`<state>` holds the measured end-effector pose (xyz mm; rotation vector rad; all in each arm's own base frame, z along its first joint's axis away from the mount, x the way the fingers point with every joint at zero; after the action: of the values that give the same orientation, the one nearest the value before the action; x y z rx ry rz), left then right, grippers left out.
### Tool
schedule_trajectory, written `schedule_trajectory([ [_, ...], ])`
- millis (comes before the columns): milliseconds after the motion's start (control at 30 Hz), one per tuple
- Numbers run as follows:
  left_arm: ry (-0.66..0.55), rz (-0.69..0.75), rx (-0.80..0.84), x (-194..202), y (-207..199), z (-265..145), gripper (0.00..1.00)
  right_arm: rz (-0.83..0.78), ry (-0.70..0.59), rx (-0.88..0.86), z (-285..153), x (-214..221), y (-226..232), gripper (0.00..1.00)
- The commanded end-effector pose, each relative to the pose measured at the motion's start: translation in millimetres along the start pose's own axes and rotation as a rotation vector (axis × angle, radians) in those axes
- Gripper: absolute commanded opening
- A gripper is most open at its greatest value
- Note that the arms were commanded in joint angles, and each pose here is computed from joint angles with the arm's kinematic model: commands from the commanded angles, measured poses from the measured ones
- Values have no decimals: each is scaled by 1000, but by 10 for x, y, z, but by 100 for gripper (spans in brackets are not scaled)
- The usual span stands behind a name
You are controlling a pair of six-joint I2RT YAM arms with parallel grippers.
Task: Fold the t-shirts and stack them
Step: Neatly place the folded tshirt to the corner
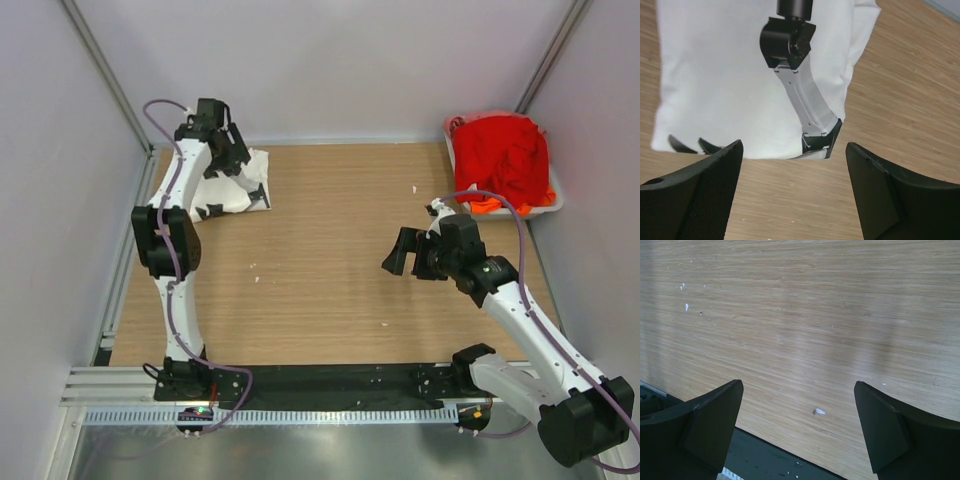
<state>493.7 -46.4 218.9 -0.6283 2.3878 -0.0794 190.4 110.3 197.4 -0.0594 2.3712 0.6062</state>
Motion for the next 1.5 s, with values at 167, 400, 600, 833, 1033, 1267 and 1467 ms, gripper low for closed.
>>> schedule_trajectory([
  [167,187,-104,83,380,-1,923,80,-29,-52,-29,-53,-73,52,100],
  [400,256,-29,-54,530,338,1227,76,-30,-52,-39,-54,-70,61,100],
  [600,284,-11,-150,476,789,1385,72,-35,-59,-58,-69,-73,81,100],
  [833,278,-28,-205,217,1206,1420,70,-39,-72,-76,-104,-68,102,100],
  [1033,238,-75,-240,-21,1570,1440,68,-39,-67,-84,-90,-63,106,100],
  [1267,207,-115,-244,-162,1794,1476,68,-38,-60,-90,-67,-57,107,100],
  [1467,139,-161,-231,-354,1765,1399,76,-37,-56,-88,-43,-48,97,100],
])
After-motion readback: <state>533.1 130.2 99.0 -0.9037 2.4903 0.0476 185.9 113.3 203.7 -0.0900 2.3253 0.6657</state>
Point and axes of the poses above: each gripper's point midway between its finger pads, its own z axis out along the fingers, its own y axis along the line the jaws close on, x = y × z, the point moved 7 cm from there along -z, back along the fingers, and after that the axes turned 5 degrees about -z, right-handed, at the moved point
